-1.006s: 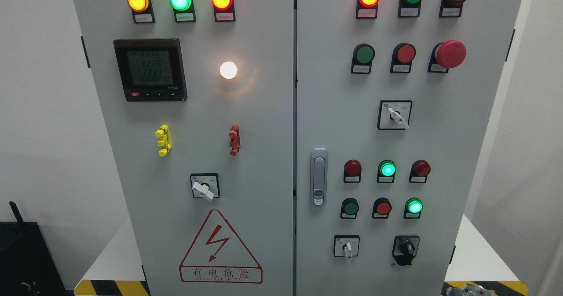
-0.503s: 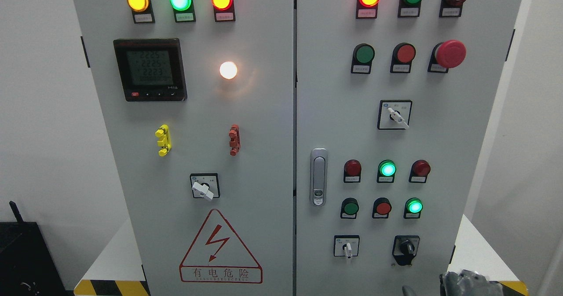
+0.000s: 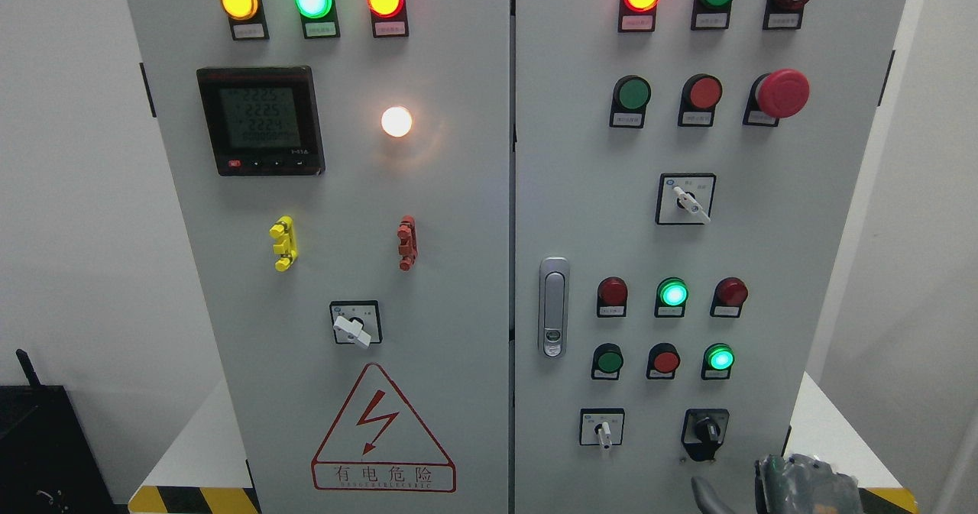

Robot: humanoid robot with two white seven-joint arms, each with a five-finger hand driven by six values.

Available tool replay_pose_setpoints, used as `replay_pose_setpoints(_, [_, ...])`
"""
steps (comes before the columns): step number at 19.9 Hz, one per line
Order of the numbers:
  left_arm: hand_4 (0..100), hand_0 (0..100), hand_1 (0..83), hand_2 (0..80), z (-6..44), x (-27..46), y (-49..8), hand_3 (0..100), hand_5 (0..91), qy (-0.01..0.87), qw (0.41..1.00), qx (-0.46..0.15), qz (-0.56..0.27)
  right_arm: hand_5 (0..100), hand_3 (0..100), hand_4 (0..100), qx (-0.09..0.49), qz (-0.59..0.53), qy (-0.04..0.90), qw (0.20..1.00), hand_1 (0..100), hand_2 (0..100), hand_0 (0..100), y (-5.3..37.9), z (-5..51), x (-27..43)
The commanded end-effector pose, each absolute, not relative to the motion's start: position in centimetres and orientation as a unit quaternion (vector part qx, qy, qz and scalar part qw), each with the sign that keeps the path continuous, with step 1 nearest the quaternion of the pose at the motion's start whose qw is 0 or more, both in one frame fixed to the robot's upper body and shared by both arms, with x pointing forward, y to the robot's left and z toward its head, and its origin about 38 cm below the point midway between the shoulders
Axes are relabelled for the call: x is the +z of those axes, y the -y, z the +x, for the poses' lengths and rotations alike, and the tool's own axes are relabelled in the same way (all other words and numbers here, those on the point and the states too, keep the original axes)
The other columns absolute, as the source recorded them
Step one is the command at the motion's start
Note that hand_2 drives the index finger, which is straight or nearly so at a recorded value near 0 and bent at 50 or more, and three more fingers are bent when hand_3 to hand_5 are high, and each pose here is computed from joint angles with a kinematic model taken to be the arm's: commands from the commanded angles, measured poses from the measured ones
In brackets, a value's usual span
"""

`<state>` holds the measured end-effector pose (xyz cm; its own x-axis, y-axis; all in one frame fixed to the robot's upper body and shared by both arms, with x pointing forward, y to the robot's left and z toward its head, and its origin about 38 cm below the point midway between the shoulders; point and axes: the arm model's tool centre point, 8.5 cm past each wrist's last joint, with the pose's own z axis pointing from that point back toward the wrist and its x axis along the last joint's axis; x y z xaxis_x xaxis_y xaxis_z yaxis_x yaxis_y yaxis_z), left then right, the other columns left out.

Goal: Flip black knob to close circuit
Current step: 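Raise the right hand up to the black rotary knob at the cabinet bottom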

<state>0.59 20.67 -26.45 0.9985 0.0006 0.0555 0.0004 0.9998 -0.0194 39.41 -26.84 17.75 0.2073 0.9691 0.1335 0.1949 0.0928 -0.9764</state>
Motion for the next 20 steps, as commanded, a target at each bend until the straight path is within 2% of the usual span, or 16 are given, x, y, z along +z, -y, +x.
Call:
replay_pose_setpoints(1, [3, 0, 0.0, 0.0, -0.4, -26.5, -20.7, 5, 0.0, 0.028, 1.000, 0.011, -0.010, 76, 100, 68, 0.374, -0.552, 0.504, 0.549, 0, 89, 0, 26.7, 41.3, 16.4])
replay_pose_setpoints(20, [3, 0, 0.0, 0.0, -0.4, -26.5, -20.8, 5, 0.0, 0.028, 1.000, 0.011, -0.009, 76, 100, 68, 0.359, -0.555, 0.509, 0.551, 1, 89, 0, 27.1, 42.2, 17.4])
